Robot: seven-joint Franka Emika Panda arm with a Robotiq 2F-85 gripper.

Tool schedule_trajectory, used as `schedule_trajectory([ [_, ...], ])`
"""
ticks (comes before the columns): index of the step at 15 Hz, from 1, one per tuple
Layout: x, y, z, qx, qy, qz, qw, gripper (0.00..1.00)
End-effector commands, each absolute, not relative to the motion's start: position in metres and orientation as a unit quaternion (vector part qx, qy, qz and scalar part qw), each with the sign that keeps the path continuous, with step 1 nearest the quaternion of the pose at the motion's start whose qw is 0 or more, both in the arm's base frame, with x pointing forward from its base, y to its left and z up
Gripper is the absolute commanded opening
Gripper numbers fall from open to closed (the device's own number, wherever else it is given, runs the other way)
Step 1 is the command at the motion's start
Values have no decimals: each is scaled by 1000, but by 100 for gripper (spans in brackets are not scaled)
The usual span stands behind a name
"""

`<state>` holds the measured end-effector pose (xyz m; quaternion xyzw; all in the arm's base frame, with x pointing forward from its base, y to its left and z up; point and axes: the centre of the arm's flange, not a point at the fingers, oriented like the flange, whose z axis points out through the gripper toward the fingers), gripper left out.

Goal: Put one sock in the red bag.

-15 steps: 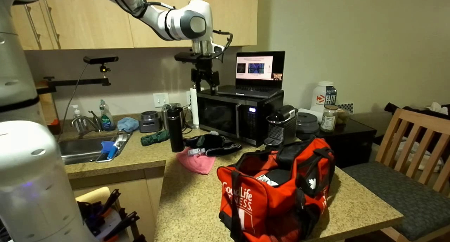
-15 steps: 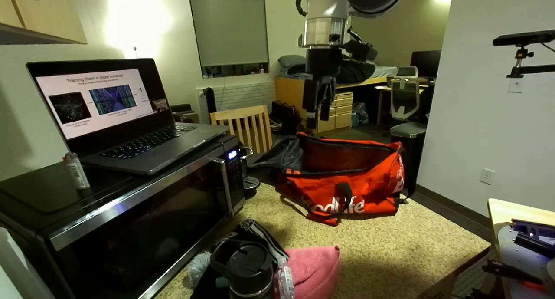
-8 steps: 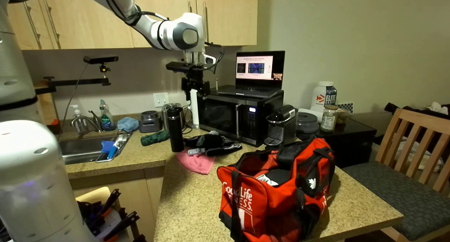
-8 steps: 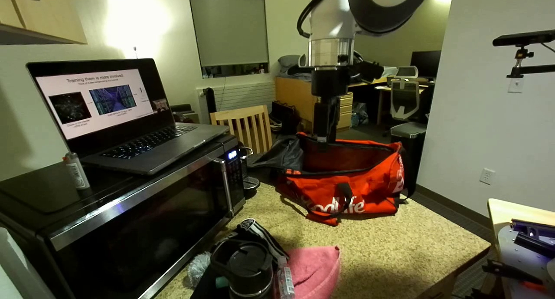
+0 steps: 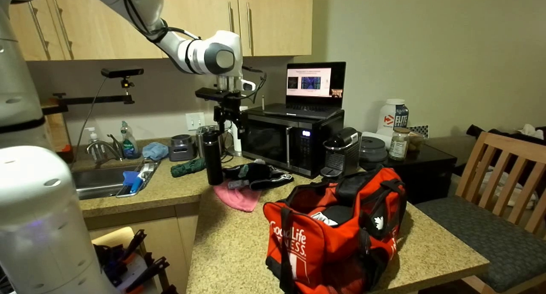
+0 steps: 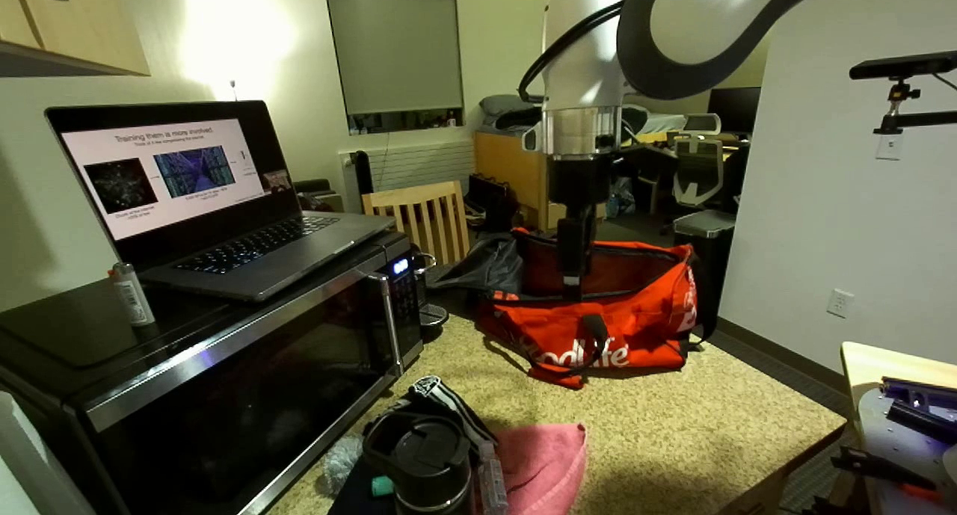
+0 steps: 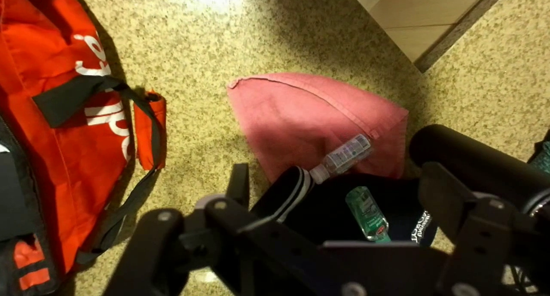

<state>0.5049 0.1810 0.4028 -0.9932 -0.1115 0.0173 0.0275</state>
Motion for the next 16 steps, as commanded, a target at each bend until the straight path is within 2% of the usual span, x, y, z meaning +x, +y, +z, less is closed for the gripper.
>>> schedule_trajectory([
  [1, 492, 182, 388, -993, -119, 3, 22, 100],
  [16, 496, 182, 382, -993, -112, 18, 25, 100],
])
